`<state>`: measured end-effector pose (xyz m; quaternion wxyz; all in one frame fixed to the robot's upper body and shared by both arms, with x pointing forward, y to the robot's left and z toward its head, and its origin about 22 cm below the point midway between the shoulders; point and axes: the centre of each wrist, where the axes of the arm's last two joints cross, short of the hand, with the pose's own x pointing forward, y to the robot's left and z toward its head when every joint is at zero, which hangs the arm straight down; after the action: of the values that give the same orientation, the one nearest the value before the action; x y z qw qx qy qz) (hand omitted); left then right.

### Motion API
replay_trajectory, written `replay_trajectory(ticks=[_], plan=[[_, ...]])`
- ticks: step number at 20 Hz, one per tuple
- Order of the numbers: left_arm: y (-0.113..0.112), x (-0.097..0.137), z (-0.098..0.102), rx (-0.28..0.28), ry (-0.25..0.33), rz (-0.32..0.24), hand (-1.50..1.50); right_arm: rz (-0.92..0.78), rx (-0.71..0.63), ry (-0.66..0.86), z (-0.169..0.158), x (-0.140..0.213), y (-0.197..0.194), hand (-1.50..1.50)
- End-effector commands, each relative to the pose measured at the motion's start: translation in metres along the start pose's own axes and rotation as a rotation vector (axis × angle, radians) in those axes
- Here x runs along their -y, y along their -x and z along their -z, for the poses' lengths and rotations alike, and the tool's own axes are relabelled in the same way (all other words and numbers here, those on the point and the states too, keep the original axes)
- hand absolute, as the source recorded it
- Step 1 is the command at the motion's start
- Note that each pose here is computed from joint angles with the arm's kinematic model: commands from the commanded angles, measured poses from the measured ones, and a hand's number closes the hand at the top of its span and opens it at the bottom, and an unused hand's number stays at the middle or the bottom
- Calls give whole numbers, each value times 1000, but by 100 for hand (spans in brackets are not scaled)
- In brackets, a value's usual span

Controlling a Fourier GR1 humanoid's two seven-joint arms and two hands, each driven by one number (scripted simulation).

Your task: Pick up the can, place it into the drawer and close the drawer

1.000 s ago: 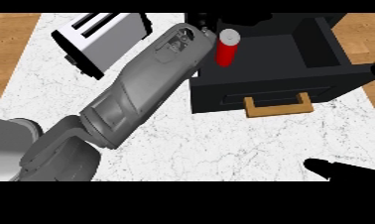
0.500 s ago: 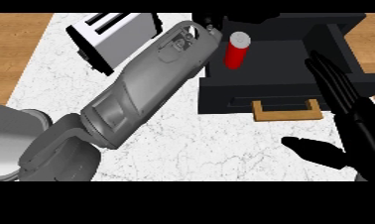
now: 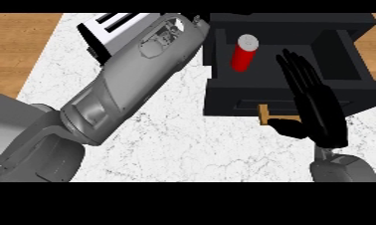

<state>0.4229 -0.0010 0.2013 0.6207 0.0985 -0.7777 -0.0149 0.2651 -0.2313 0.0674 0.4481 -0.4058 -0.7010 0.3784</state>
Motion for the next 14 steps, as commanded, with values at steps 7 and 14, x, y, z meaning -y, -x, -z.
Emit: replay_trajectory(ticks=[7, 14], plan=[[7, -50, 1, -5, -18, 18, -150, -71, -65, 13, 32, -59, 19, -150], [-4, -80, 7, -25, -6, 27, -150, -120, -81, 25, 40, -82, 41, -150]])
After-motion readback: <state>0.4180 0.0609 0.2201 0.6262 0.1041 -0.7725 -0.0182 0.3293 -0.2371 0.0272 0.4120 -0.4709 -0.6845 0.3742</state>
